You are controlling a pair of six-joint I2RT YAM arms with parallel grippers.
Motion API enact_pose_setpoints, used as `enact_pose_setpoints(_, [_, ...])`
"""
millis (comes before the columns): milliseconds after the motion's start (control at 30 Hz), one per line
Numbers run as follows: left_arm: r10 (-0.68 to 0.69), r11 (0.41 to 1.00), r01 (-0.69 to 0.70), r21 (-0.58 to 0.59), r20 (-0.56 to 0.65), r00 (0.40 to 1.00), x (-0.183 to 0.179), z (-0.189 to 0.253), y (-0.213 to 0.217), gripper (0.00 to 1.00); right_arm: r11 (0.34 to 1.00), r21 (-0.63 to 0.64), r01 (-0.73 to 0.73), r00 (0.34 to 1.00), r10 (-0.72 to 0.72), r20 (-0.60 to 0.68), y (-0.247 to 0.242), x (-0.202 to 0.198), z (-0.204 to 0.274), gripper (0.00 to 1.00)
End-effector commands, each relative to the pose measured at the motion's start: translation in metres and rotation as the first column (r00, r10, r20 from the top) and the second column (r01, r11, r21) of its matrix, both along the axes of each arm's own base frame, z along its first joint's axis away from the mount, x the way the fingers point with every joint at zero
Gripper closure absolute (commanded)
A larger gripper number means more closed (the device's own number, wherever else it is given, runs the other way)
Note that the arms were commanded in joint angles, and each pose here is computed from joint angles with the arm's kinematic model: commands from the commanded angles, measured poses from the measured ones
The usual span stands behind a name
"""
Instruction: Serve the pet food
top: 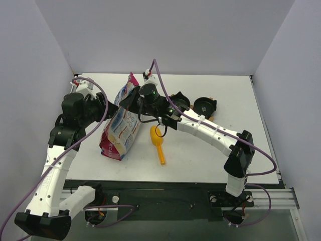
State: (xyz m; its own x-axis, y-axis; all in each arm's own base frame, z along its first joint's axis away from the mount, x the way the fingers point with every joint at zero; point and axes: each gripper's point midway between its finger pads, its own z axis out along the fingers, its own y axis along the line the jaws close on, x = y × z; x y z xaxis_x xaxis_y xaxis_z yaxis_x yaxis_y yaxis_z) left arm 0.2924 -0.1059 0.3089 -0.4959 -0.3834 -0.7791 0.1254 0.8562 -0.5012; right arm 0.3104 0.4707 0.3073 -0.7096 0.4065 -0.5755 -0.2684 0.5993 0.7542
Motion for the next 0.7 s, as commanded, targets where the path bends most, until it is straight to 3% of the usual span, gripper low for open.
enact_pose_setpoints(0, [0.01,1.0,-0.009,-0.02,0.083,0.997,0.014,0.028,-0.003,0.52,0.994,0.105,-0.022,0.999,0.018,0.042,0.004,-0.003,0.033,1.0])
enact_pose_setpoints(267, [0.02,1.0,-0.019,-0.014,0.076,0.997,0.021,0.021,-0.002,0.56,0.994,0.108,-0.019,0.999,0.015,0.035,0.004,-0.002,0.032,1.0])
enact_pose_setpoints(433, [0.034,0.999,-0.033,-0.01,0.11,0.993,0.018,0.033,0.001,0.45,0.995,0.103,-0.02,0.999,0.017,0.031,0.005,-0.003,0.031,1.0])
enact_pose_setpoints(667, [0.06,0.998,-0.059,-0.006,0.129,0.99,0.026,0.049,0.004,0.47,0.99,0.128,-0.055,0.997,0.049,0.054,0.004,-0.009,0.031,1.0])
